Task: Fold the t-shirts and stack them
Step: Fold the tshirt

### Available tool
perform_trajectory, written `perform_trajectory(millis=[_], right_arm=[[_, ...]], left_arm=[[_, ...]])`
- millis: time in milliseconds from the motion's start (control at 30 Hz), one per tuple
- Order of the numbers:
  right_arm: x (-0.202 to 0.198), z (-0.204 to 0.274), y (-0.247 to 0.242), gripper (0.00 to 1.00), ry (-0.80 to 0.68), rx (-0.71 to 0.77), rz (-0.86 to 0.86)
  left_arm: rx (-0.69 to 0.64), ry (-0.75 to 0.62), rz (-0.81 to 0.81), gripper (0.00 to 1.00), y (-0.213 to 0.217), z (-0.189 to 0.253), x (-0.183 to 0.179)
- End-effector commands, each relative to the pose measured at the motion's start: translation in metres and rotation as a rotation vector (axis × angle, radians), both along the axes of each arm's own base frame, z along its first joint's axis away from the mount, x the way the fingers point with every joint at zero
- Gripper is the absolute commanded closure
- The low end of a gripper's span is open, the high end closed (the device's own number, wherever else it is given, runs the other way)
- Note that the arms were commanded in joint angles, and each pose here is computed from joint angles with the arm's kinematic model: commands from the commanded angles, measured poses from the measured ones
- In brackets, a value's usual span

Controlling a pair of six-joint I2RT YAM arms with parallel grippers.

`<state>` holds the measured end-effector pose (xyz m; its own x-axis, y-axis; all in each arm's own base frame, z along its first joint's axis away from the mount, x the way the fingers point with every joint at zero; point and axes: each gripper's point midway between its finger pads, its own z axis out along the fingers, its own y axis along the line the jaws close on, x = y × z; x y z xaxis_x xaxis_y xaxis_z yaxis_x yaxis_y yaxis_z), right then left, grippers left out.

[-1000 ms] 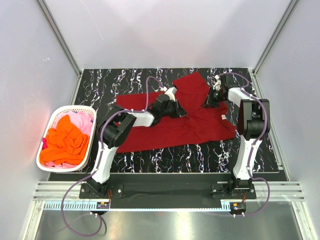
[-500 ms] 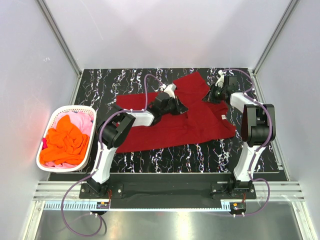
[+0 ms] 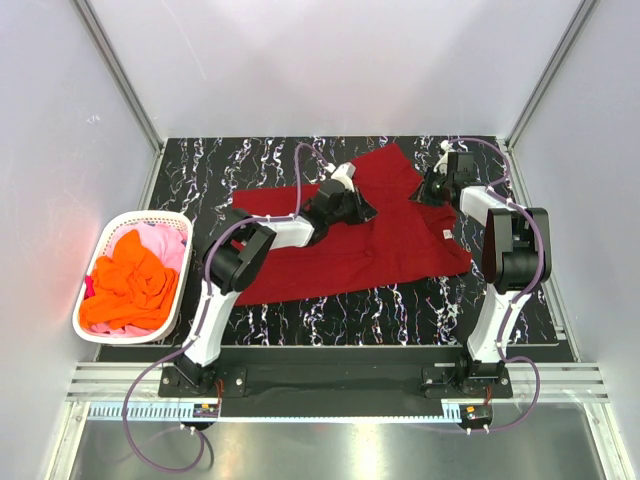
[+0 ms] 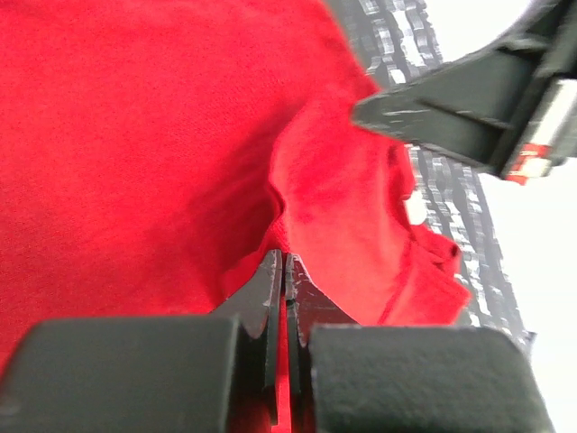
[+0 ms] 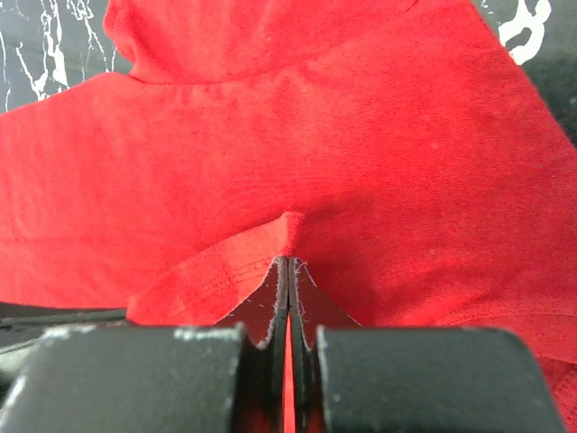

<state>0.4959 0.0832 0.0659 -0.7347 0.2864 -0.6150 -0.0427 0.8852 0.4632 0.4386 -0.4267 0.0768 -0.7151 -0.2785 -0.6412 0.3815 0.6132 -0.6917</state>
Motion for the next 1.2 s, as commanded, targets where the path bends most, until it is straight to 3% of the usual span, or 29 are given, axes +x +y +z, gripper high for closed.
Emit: perform_trajectory(millis=[0, 133, 233, 300, 367, 400, 467, 533, 667, 867, 933, 1167], right_arm=[[0.011, 0.02, -0.006, 1.0, -0.073, -0.029, -0.042], [0.012, 0.02, -0.008, 0.99, -0.07, -0.03, -0.063], [0.011, 0.025, -0.011, 0.95, -0.067, -0.032, -0.085], [0.01, 0.028, -0.012, 0.94, -0.061, -0.032, -0.094], [0.007, 0.032, -0.016, 0.88, -0.037, -0.037, -0.129], [0.006, 0.032, -0.019, 0.82, -0.019, -0.045, -0.154], [-0.004, 0.033, -0.028, 0.79, 0.051, -0.065, -0.224], [-0.013, 0.034, -0.034, 0.7, 0.107, -0.071, -0.285], [-0.056, 0.018, -0.038, 0.69, 0.273, -0.072, -0.358], [-0.101, 0.002, -0.044, 0.7, 0.362, -0.088, -0.413], [-0.109, -0.008, -0.044, 0.7, 0.391, -0.09, -0.425], [-0.128, -0.043, -0.054, 0.72, 0.489, -0.134, -0.454]], left_arm=[[0.04, -0.053, 0.065, 1.0, 0.004, 0.004, 0.019], [0.08, -0.039, 0.094, 1.0, 0.009, 0.0, 0.021], [0.099, -0.03, 0.132, 0.84, 0.017, 0.005, 0.022], [0.114, -0.032, 0.158, 0.83, 0.025, 0.017, 0.02], [0.136, -0.036, 0.184, 0.78, 0.033, 0.028, 0.019], [0.154, -0.044, 0.207, 0.64, 0.042, 0.042, 0.017], [0.214, -0.043, 0.249, 0.58, 0.062, 0.06, 0.011], [0.268, -0.049, 0.244, 0.55, 0.073, 0.07, 0.004], [0.376, -0.02, 0.243, 0.56, 0.108, 0.081, -0.028], [0.589, 0.139, 0.274, 0.62, 0.187, 0.041, -0.092], [0.62, 0.193, 0.307, 0.61, 0.208, 0.028, -0.098], [0.713, 0.426, 0.432, 0.76, 0.279, -0.031, -0.125]])
